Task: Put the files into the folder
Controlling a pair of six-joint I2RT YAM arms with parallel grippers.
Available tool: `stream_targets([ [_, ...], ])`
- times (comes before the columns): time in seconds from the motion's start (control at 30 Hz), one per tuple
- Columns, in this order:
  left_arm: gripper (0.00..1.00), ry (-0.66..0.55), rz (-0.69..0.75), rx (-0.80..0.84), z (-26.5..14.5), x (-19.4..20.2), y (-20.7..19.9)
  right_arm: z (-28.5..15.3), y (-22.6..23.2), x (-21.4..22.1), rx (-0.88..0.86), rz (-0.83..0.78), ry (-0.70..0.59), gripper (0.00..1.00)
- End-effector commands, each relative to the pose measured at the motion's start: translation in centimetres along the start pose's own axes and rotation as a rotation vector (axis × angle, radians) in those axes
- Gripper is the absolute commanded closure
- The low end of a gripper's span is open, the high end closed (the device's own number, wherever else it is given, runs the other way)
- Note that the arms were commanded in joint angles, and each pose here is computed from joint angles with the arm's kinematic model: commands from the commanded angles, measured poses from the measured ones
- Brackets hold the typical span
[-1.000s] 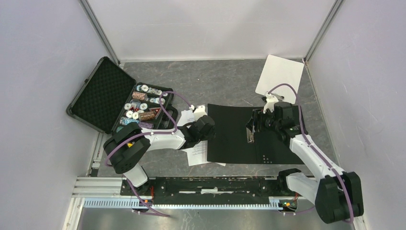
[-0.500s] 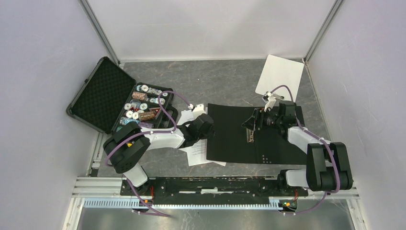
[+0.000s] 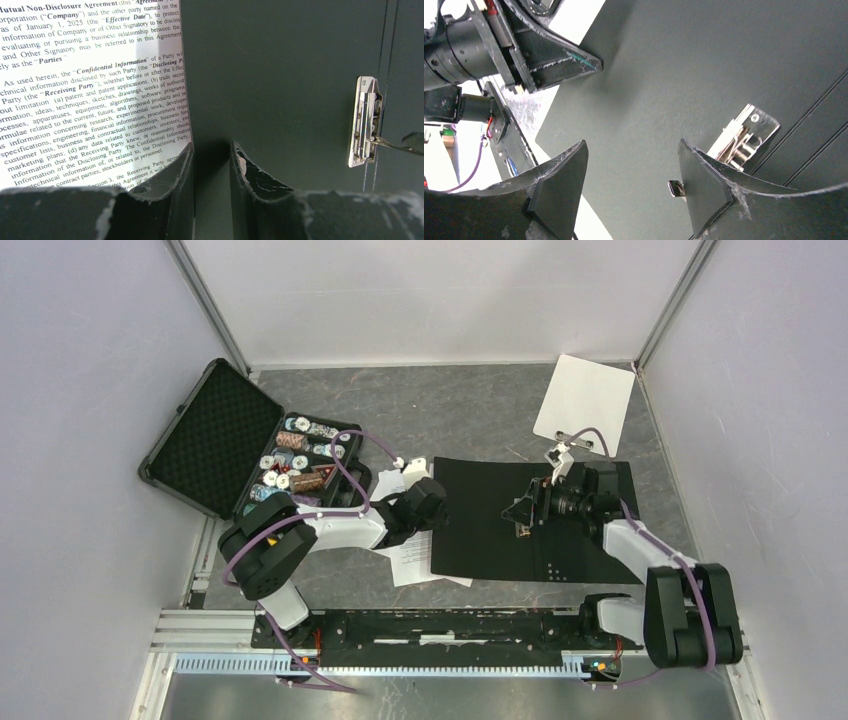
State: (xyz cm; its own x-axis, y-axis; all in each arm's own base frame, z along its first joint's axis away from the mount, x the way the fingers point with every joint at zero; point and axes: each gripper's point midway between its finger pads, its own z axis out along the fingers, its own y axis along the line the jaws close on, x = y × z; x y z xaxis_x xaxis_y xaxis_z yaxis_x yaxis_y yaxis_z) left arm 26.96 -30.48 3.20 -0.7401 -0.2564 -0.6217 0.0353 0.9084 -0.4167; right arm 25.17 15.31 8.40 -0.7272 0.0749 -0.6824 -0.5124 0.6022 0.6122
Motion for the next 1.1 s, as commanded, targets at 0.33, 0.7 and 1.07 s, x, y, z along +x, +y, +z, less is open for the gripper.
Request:
stream_targets([
  [0.33,0.9,0.015,0.046,-0.067,-0.2,-0.1,1.3,-3.5,0.3,1.9,0.223,-0.019,0.008,0.27],
  [0.7,0.71,0.112,0.033,0.157,-3.6,-0.2,-3.6,-2.4,1.4,-0.9,0.321,-0.196,-0.038,0.33],
  [1.07,0.75,0.089,0.01,0.184,-5.3,-1.9,-4.5,0.5,9.1,-0.5,0.191,-0.689,-0.21,0.21],
])
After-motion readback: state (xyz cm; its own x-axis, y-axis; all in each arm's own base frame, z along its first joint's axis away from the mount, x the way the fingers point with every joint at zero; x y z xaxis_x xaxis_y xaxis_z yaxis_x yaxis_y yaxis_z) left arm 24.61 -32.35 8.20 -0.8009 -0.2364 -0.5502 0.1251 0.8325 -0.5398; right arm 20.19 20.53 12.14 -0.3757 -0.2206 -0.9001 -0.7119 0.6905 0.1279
